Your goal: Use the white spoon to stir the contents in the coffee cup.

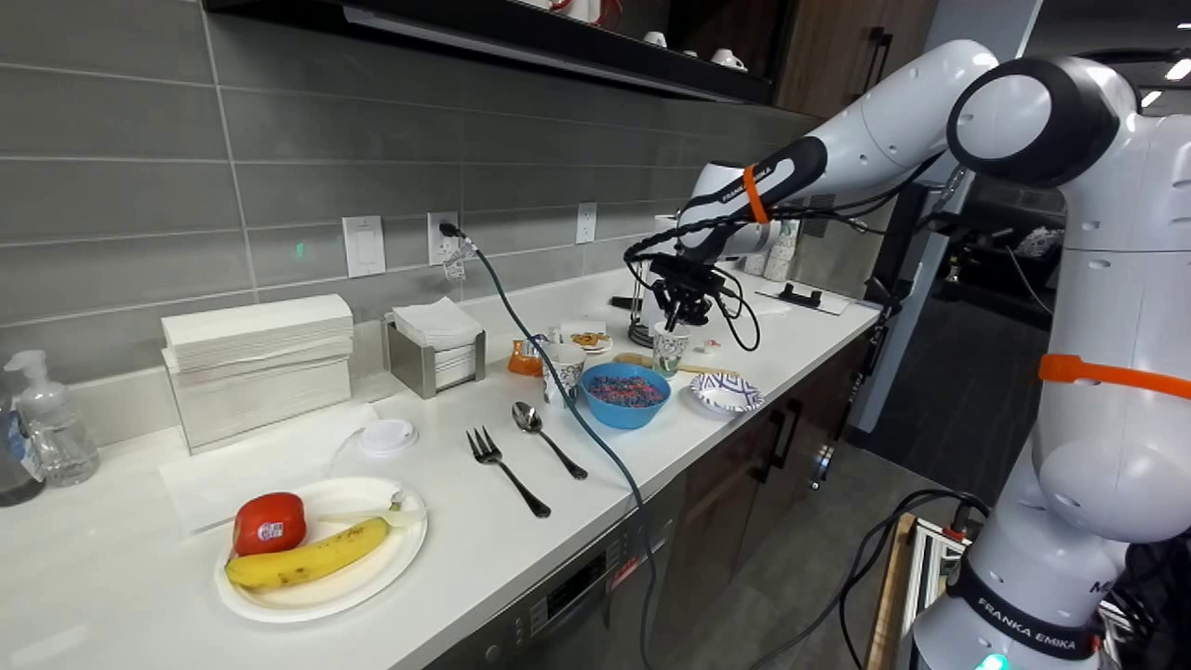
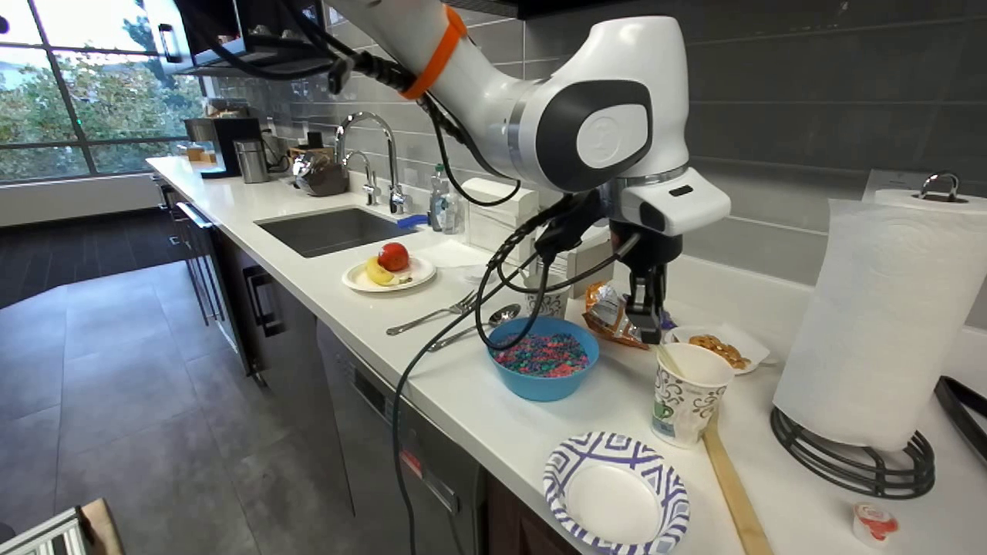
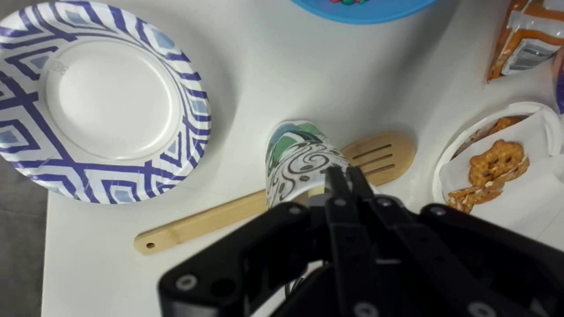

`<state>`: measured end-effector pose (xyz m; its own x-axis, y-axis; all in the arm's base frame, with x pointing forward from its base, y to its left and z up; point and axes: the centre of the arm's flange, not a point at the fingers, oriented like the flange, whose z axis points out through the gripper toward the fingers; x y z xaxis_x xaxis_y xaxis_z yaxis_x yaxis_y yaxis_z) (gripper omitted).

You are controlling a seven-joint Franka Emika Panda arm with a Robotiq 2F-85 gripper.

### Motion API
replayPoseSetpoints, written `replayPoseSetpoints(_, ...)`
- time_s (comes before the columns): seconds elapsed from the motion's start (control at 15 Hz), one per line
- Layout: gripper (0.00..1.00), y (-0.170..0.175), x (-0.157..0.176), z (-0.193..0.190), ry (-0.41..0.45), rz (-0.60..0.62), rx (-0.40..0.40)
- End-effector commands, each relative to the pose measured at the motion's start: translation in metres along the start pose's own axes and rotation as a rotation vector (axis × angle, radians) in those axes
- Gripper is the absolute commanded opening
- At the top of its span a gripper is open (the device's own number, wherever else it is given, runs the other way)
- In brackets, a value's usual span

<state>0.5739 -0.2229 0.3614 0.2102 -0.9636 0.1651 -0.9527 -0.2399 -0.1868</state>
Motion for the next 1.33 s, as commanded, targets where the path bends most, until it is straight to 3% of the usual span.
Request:
replayPoseSetpoints(0.0,0.01,-0.001,0.004,-0.004,0.045,0.061,0.022)
replayPoseSetpoints(0.47,0.01,0.005,0.001,-0.019,0.029,0.116,-0.016)
replayPoseSetpoints(0.87,0.01,0.012,-0.014,-0.021,-0.066,0.101,-0.123)
replayPoseSetpoints(1.27,0.01,0.009,-0.015,-0.028,-0.146,0.175,-0.162)
